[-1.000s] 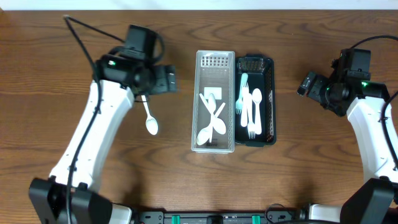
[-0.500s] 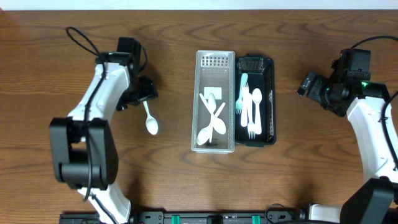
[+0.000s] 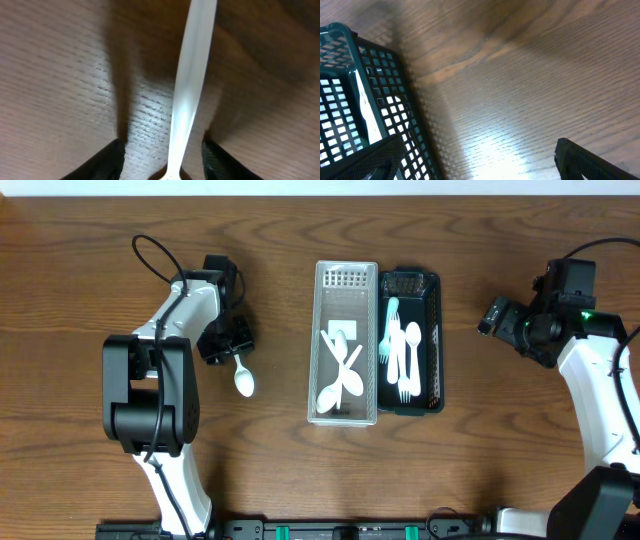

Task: Pack container
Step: 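Grasp the last white spoon with the left gripper, then lower the spoon into the white tray and open the left gripper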

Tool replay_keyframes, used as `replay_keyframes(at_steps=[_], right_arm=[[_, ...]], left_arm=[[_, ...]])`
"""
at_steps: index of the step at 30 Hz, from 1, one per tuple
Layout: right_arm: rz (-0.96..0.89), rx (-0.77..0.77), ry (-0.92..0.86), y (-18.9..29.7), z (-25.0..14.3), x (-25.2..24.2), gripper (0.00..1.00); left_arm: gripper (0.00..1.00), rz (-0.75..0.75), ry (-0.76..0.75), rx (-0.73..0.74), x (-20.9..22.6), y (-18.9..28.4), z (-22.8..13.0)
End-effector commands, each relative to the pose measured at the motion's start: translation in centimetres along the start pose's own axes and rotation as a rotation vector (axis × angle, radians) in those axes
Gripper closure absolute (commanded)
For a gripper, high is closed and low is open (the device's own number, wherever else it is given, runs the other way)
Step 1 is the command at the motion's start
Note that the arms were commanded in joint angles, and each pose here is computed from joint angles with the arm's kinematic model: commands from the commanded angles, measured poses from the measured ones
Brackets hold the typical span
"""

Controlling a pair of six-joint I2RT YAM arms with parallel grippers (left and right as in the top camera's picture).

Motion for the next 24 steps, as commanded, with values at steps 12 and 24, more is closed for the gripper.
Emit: replay_keyframes(at_steps=[12,24], right_arm=[[0.001,0.004,-0.002,0.0,-0.1,0.2,0.01],[0.002,0.004,-0.002,0.0,-0.1,0.3,0.01]], left_arm=[[0.94,0.001,-0.002,0.018,0.0,-0.6,-0.3],[0.94,-0.221,-0.133,-0.060,-3.9,7.5,-0.8]])
Point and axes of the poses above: each gripper's point midway between its finger pads, its own y axis back along the fingers, its own x axis along the line the jaws close on, z = x × y, the point moved 2 cm from there along y, back along the fingers, and after that the axes turned 6 degrees about -y, right-handed, at the moved point
